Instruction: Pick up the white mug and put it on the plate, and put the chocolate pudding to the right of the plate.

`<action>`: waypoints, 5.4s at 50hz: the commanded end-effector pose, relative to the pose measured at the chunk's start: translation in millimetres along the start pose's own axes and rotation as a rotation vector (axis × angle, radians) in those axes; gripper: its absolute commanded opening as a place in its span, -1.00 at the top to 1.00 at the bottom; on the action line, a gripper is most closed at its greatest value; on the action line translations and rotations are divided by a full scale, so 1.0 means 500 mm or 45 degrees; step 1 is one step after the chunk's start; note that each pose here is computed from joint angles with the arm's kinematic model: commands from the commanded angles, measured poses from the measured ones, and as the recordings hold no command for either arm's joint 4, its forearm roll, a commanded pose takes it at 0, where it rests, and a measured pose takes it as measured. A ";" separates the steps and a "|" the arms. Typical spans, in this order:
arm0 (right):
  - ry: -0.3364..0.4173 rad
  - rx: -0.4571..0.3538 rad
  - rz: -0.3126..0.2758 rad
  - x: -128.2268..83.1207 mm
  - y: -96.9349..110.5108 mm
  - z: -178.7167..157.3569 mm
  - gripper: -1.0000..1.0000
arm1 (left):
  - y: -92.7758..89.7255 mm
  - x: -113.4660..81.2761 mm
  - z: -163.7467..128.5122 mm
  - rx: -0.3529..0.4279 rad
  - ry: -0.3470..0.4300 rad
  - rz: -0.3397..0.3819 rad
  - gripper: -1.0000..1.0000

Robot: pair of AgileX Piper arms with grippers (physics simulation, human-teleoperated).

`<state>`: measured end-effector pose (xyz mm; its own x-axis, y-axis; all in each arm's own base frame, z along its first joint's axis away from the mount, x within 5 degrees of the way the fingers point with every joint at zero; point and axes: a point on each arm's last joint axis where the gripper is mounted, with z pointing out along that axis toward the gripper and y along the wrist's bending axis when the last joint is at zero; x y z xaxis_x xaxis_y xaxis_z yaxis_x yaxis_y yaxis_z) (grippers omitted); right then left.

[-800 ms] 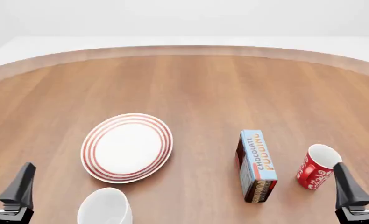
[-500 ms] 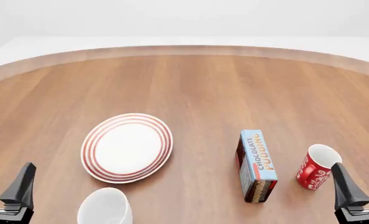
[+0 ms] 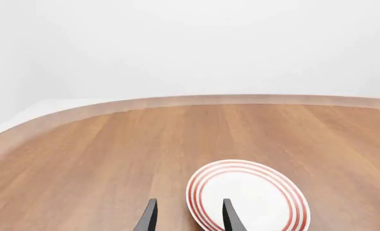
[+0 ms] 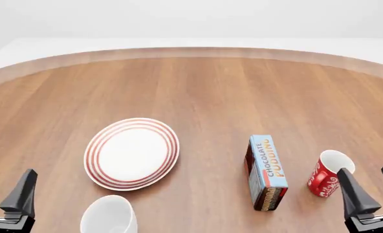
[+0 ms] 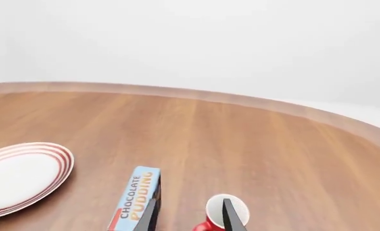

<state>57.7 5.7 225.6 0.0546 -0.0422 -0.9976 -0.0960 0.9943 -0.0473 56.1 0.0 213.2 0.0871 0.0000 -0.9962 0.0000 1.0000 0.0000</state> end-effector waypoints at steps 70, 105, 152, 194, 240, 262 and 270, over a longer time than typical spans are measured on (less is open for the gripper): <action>0.251 -0.418 -0.208 -0.176 0.053 0.088 -1.00 | 0.000 0.000 0.000 0.000 0.000 0.000 -1.00; 0.431 -0.504 -0.169 -0.251 0.082 0.142 -1.00 | 0.000 0.000 0.000 0.000 0.000 0.000 -1.00; 0.738 -0.410 -0.101 -0.262 0.075 0.182 -1.00 | 0.000 0.000 0.000 0.000 0.000 0.000 -1.00; 0.889 -0.311 0.018 -0.234 0.079 0.249 -1.00 | 0.000 0.000 0.000 0.000 0.000 0.000 -1.00; 1.047 -0.297 0.042 -0.128 0.112 0.333 -1.00 | 0.000 0.000 0.000 0.000 0.000 0.000 -1.00; 1.126 -0.273 0.094 -0.088 0.122 0.346 -1.00 | 0.000 0.000 0.000 0.000 0.000 0.000 -1.00; 1.153 -0.260 0.108 -0.068 0.123 0.347 -1.00 | 0.000 0.000 0.000 0.000 0.000 0.000 -1.00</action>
<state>220.8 84.8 275.1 -0.7309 -0.1281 -0.6703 -0.2570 0.9616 0.0965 56.1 0.0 213.2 0.0871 0.0000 -0.9962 0.0000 1.0000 0.0000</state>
